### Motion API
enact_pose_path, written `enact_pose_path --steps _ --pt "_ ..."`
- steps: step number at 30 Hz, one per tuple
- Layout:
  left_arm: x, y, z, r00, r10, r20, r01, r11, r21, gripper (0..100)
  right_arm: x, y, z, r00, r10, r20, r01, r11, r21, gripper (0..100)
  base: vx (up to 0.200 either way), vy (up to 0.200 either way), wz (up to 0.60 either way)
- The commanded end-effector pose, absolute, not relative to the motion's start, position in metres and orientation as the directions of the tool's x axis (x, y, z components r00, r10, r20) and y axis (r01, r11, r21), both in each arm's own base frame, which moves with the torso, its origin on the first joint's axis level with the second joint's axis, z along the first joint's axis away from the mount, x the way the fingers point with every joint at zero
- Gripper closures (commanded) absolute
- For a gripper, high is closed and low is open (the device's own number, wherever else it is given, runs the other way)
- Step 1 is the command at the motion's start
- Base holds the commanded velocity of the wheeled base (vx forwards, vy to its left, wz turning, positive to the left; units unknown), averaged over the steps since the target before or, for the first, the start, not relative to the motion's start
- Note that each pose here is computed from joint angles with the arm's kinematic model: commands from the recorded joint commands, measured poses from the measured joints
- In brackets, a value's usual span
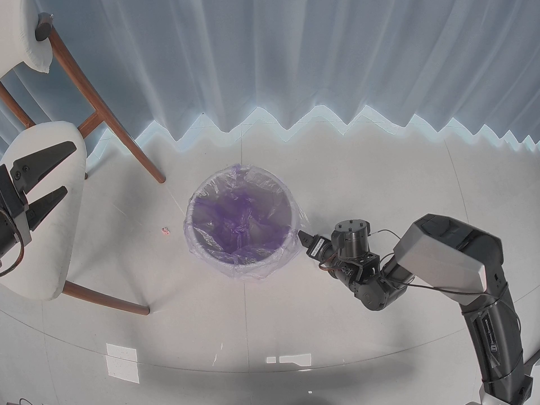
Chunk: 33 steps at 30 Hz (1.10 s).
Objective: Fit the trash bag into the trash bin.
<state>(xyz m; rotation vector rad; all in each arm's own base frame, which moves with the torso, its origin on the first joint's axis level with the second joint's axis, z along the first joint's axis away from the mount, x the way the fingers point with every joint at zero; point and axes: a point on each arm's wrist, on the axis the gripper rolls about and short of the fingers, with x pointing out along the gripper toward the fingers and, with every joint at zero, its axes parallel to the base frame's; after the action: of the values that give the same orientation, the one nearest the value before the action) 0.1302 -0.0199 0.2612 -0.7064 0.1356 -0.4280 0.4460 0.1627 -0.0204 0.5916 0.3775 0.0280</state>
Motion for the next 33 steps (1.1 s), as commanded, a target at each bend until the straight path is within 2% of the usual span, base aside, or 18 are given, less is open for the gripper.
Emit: enact_pose_path --steps 1,8,11,17,21,28,33 --pt "0.132 -0.021 0.259 0.899 -0.439 0.006 0.334 0.675 -0.658 0 0.439 0.140 0.020 0.949 0.097 -0.298 0.089 0.828 0.553 0 0.000 0.000 0.00" --pt "0.134 -0.022 0.253 0.887 -0.462 -0.019 0.346 0.690 -0.635 0 0.416 0.103 0.027 0.931 0.055 -0.360 0.124 0.882 0.455 0 0.000 0.000 0.00" --pt "0.133 -0.021 0.251 0.875 -0.484 -0.022 0.368 0.696 -0.617 0 0.393 0.097 0.017 0.898 0.105 -0.427 0.073 0.922 0.380 0 0.000 0.000 0.00" --pt "0.134 -0.014 0.248 0.895 -0.445 -0.035 0.330 0.712 -0.620 0 0.387 0.099 -0.009 0.879 0.174 -0.444 -0.076 0.970 0.230 0 0.000 0.000 0.00" --pt "0.135 -0.009 0.252 0.908 -0.419 -0.019 0.320 0.721 -0.615 0 0.390 0.100 -0.024 0.857 0.195 -0.478 -0.140 0.979 0.149 0 0.000 0.000 0.00" --pt "0.136 -0.007 0.253 0.913 -0.408 -0.022 0.311 0.730 -0.609 0 0.410 0.107 -0.059 0.836 0.190 -0.515 -0.166 0.982 0.093 0 0.000 0.000 0.00" --pt "0.137 -0.003 0.251 0.923 -0.383 -0.029 0.307 0.781 -0.544 0 0.431 0.120 -0.069 0.839 0.193 -0.508 -0.183 0.981 0.071 0 0.000 0.000 0.00"
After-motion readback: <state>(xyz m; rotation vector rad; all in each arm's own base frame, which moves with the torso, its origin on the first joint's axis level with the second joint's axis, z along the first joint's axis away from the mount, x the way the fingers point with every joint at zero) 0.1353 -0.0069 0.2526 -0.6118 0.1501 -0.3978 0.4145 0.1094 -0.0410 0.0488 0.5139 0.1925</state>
